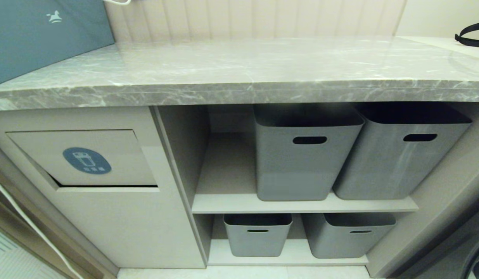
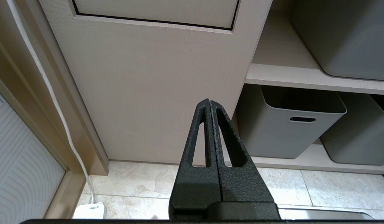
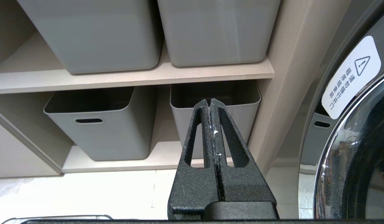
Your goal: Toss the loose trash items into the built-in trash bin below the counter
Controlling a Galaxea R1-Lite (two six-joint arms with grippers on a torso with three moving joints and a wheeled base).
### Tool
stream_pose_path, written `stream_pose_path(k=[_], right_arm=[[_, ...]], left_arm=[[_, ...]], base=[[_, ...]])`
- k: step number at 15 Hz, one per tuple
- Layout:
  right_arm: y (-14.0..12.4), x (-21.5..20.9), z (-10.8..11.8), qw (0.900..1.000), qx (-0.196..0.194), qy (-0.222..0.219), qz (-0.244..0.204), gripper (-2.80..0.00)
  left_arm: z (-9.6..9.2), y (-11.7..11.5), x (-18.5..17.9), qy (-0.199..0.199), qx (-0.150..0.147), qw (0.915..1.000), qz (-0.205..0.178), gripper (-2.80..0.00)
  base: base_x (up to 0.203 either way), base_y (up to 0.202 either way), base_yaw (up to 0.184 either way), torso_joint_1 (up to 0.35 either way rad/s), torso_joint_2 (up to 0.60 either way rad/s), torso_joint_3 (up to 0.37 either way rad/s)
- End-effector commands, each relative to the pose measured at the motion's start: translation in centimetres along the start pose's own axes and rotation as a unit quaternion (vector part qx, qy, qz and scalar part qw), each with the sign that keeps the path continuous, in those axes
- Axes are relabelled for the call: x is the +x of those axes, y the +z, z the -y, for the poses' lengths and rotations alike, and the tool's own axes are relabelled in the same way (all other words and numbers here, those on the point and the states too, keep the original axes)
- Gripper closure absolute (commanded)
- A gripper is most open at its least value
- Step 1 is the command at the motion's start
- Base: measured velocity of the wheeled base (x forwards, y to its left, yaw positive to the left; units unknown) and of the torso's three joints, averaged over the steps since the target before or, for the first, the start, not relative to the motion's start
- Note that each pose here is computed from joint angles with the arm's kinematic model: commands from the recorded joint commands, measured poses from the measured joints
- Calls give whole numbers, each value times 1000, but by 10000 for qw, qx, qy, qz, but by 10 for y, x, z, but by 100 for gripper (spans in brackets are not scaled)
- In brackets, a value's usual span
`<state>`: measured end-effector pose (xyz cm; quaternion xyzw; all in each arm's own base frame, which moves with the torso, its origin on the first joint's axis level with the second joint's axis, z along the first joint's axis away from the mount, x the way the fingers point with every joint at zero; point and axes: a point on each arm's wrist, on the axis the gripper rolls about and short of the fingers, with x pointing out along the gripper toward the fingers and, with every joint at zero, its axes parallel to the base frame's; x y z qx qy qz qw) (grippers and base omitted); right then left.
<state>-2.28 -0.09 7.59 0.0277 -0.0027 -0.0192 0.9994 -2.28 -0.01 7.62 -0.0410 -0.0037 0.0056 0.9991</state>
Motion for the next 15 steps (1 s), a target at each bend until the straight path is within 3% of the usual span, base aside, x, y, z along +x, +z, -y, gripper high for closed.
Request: stream_pose_path(k=[1,15], right_arm=[[0,0,0,10000,-1,0,-6,0],[0,0,0,10000,-39,-14,-5,0]], left_arm=[[0,0,0,5,-3,10000,-12,0],[0,0,0,5,-3,10000,-13,0]], base=[[0,0,0,0,0,0],[0,0,0,0,0,0]])
